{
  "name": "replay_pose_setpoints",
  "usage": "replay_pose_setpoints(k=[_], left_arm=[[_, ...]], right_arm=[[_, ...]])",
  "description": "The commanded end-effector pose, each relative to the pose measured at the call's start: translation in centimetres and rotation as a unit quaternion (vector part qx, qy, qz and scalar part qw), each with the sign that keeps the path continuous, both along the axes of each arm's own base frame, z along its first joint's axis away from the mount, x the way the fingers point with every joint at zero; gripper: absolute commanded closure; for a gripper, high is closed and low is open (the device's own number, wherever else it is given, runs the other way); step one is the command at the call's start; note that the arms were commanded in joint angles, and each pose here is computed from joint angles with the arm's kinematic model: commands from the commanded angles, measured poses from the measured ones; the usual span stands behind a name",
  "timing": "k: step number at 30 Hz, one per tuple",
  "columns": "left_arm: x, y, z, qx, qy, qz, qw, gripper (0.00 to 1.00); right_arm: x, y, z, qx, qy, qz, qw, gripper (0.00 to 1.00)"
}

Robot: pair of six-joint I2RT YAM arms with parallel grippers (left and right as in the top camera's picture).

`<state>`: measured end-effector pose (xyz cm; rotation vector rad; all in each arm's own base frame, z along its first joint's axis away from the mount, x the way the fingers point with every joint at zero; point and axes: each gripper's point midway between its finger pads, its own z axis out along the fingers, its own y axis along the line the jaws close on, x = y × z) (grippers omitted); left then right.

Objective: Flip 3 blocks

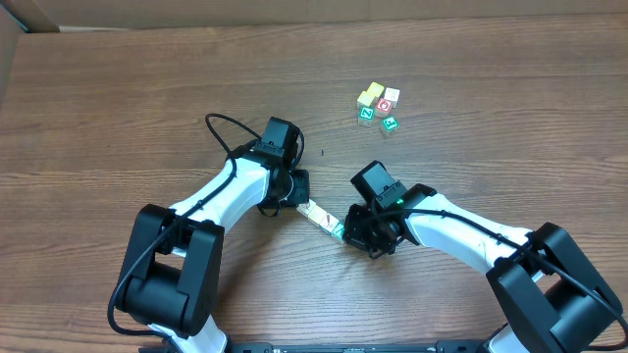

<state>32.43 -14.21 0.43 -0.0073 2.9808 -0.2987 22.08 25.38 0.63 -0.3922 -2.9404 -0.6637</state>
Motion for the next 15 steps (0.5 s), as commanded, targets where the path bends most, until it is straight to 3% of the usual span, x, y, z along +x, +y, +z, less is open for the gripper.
replay_pose_setpoints(k=[1, 15], left_arm=[[-0.4, -0.5, -0.5, -0.005, 0.006, -0.014, 1.0, 0.96], [0.4, -0.7, -0.3, -0.008, -0.013, -0.031, 0.999, 0.96]], right_arm=[[-0.4, 0.7, 0.5, 0.015, 0.012, -0.009, 1.0, 0.96], [-1.8, 1.5, 0.4, 0.009, 0.027, -0.012, 1.0, 0.96]])
